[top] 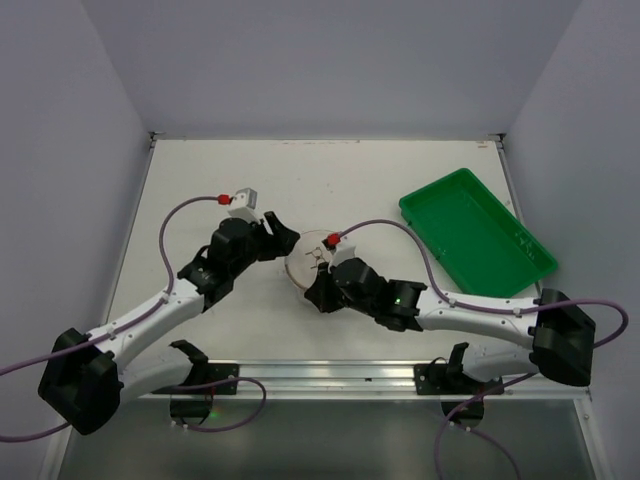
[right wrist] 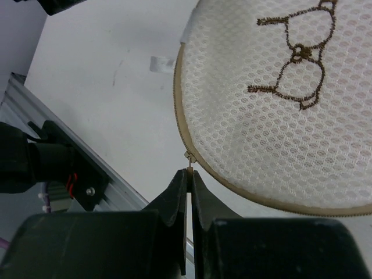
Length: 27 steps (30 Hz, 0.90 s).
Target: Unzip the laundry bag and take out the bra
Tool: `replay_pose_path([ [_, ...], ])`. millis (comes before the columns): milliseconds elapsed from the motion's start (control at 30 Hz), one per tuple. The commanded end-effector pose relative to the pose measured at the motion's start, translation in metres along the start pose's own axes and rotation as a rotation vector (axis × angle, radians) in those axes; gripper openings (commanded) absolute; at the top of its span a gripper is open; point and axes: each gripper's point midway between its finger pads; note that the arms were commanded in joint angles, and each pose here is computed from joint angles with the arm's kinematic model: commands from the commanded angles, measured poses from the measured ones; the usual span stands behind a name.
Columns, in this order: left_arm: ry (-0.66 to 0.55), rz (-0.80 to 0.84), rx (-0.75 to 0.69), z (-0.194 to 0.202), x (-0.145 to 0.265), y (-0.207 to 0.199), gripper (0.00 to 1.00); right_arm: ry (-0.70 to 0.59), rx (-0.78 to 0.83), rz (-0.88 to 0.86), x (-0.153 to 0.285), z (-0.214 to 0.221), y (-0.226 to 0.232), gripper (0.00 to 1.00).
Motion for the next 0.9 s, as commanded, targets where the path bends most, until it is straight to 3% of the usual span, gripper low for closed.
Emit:
replay_pose_path([
  [0, -0.078, -0.02, 0.066, -0.021, 0.013, 0.002, 0.69, -0.032, -0.069, -0.103, -0.009, -0.02, 0.043, 0.0],
  [67, -0.067, -0.043, 0.109, -0.015, 0.024, 0.007, 0.88, -0.048, -0.079, -0.1, -0.015, -0.022, 0.044, 0.0],
  [100, -0.037, -0.076, 0.122, -0.005, 0.027, 0.015, 0.91, -0.059, -0.08, -0.109, -0.017, -0.024, 0.046, 0.0],
  [167, -0.001, -0.099, 0.166, 0.006, 0.036, 0.02, 0.96, -0.069, -0.077, -0.114, -0.018, -0.027, 0.049, 0.0],
  [333, 0.103, -0.004, 0.251, 0.045, 0.037, 0.007, 0.95, -0.07, -0.073, -0.106, -0.021, -0.026, 0.047, 0.0],
  [467, 0.167, 0.026, 0.278, 0.072, 0.034, -0.008, 0.84, -0.057, -0.078, -0.111, -0.019, -0.02, 0.042, 0.0],
  [600, 0.157, 0.065, 0.297, 0.07, 0.028, -0.019, 0.72, -0.057, -0.08, -0.116, -0.015, -0.017, 0.038, 0.0],
  [700, 0.139, 0.076, 0.29, 0.063, 0.027, -0.024, 0.47, -0.06, -0.079, -0.1, -0.01, -0.016, 0.031, 0.0],
  [733, 0.121, 0.065, 0.286, 0.059, 0.027, -0.022, 0.33, -0.057, -0.077, -0.09, -0.009, -0.014, 0.028, 0.0],
  [800, 0.092, 0.071, 0.261, 0.05, 0.028, -0.023, 0.19, -0.057, -0.075, -0.076, -0.007, -0.011, 0.021, 0.0],
  [833, 0.083, 0.071, 0.251, 0.048, 0.028, -0.023, 0.07, -0.059, -0.072, -0.075, -0.003, -0.012, 0.02, 0.0],
  [867, 0.079, 0.076, 0.232, 0.046, 0.028, -0.024, 0.02, -0.054, -0.063, -0.071, -0.002, -0.009, 0.016, 0.0],
])
Point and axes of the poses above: each gripper's point midway between its finger pads, its own x axis back along the fingers, its own y axis along the line the jaws close on, z = x × y, and after that the axes turned 9 degrees about -x, right-handed
